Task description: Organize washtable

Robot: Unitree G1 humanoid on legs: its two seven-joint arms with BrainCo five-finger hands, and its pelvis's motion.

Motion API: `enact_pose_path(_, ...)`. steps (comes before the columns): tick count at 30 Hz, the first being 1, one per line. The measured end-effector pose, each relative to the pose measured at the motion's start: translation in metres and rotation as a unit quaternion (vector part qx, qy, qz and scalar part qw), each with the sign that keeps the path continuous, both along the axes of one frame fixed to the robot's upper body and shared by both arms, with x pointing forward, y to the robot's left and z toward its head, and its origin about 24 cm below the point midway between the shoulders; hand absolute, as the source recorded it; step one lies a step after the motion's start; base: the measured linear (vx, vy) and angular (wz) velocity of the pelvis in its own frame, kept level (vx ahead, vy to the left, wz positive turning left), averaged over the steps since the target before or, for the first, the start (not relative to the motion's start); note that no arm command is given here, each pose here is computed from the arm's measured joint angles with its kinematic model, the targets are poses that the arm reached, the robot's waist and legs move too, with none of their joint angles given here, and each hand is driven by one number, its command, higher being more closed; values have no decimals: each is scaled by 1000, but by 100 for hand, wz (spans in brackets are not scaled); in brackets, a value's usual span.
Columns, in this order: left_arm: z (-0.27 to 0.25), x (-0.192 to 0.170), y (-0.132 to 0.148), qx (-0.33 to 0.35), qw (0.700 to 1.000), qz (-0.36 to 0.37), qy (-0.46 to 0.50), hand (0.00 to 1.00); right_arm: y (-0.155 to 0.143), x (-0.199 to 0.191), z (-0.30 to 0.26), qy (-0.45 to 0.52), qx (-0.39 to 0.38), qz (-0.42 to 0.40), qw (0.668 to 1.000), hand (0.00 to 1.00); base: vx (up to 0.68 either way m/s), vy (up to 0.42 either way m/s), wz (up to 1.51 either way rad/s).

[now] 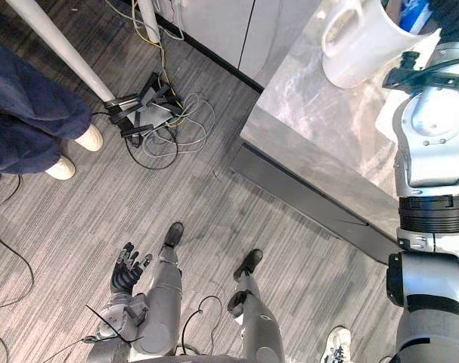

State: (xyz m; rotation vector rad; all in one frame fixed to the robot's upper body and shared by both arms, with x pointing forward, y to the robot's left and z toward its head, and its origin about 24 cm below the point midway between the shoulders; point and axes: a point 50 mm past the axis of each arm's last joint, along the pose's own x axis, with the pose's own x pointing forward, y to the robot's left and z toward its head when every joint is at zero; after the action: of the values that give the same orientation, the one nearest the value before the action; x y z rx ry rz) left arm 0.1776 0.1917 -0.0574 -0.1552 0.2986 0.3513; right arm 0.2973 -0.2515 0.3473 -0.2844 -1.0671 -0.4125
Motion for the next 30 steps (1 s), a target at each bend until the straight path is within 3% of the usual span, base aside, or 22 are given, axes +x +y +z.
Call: enact_pose_path(30,6,3,3,3,1000,7,-16,0,-11,-12,-12,-6,-12,-39,999,100,0,5,-1)
